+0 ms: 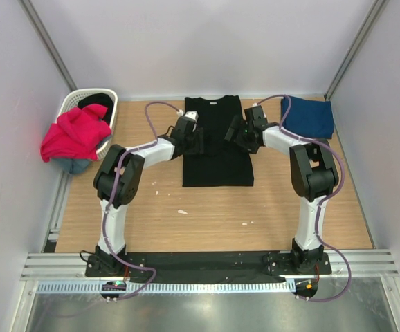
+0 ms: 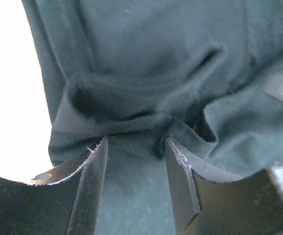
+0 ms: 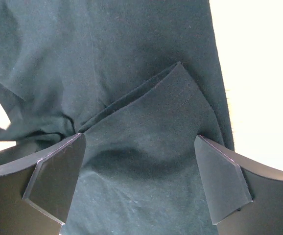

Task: Fold and stack the t-shirts
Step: Fold the tshirt

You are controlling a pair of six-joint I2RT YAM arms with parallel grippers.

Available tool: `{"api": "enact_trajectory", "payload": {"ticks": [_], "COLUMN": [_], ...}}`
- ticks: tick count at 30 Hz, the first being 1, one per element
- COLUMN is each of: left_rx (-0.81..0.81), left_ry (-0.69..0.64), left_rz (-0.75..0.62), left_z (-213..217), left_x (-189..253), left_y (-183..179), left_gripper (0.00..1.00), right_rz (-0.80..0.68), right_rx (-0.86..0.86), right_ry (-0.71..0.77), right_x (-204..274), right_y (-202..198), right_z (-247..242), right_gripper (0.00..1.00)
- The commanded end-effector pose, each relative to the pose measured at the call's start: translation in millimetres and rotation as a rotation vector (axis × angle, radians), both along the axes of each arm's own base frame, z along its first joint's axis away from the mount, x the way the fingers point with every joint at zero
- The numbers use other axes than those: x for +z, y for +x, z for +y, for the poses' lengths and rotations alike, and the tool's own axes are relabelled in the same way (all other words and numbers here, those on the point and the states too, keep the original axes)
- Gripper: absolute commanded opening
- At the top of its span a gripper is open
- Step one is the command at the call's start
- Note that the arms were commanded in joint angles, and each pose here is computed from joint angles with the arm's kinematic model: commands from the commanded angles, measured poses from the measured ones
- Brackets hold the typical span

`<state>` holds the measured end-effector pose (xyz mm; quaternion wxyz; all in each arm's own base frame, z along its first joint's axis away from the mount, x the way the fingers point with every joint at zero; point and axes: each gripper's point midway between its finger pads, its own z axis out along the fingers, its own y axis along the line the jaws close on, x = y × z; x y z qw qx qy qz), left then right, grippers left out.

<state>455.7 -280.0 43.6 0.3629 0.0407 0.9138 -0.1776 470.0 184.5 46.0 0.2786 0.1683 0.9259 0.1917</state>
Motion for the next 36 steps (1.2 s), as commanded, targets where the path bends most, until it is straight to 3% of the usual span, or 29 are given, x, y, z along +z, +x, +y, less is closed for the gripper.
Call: {"api": "enact_trajectory", "payload": {"ticks": [1,9,16,22,31,36], "left_rx": [0.083,0.134,0.15,0.101,0.041,0.013], "left_ry": [-0.02,-0.02,0.045,0.004,-0.012,0.007], "left_rz": [-0.1,-0.189,-0.222,-0.218,-0.169,-0.154], "left_z": [9,26,38,36,23,21], "left_x": [20,50,63,82,63,48], "left_y": [38,78,86,71,72,75], "left_gripper": [0.52,0.52,0.56,0.56,0.48,0.48], "right_rz": [-0.046,-0.086,-0.101,-0.103,-0.1,-0.094], "right_rx": [-0.034,-0.041,-0.089,-0.126,-0.047,0.009], "right_ry": [-0.023,-0.041,-0.086,-0.121,-0.17,-0.178], "right_x": [2,13,13,26,24,17], "right_y": [15,35,44,47,57,53], "right_z": [-2,-3,-18,-31,-30,-27], "right_gripper": [1.0,1.0,1.0,0.98,0.81,0.72]}}
